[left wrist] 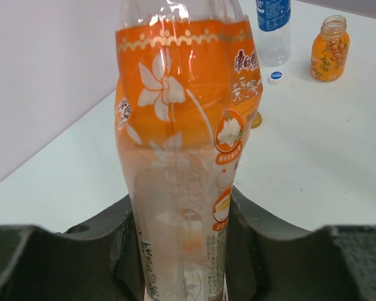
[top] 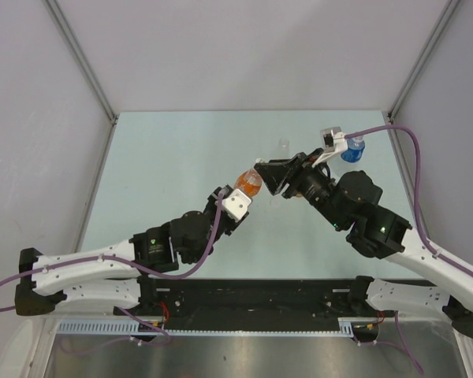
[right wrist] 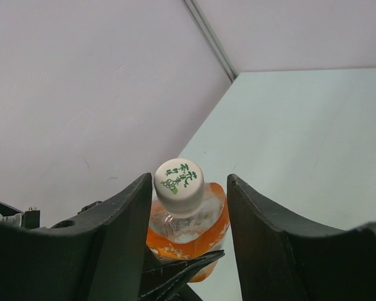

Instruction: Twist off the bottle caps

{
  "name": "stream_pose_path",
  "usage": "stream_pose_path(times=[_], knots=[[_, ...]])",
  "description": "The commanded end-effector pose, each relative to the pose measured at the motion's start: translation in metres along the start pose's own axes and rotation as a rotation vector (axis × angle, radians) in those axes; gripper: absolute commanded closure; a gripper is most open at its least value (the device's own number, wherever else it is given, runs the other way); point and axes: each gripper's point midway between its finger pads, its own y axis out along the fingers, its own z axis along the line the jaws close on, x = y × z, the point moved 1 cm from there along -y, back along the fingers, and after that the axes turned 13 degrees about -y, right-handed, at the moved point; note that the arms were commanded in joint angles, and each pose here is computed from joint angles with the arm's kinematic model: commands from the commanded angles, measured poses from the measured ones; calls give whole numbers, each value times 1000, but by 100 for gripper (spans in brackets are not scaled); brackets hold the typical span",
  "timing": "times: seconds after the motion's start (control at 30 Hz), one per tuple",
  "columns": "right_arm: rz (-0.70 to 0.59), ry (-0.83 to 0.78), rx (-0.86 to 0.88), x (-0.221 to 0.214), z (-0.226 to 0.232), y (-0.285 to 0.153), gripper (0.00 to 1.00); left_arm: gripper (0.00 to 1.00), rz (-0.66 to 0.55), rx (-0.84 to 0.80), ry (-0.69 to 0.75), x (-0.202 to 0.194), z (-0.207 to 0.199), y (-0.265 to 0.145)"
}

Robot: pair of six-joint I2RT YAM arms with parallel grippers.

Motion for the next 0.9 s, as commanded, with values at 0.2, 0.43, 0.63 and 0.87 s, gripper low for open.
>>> stream_pose_path(times=[0.2, 0.43, 0.63, 0.87], knots=[[-69, 13, 15, 24, 9, 3, 60, 100, -32, -11, -7, 12, -3, -3], [-75, -18, 19, 26, 8, 2, 99, 100, -41, -77, -18, 13, -12, -6], [-104, -104, 126, 35, 21, -10, 100, 100, -111, -323, -84, 32, -38, -29], [-178, -195, 300, 52, 39, -33, 100, 100, -146, -624, -139, 63, -65, -68]])
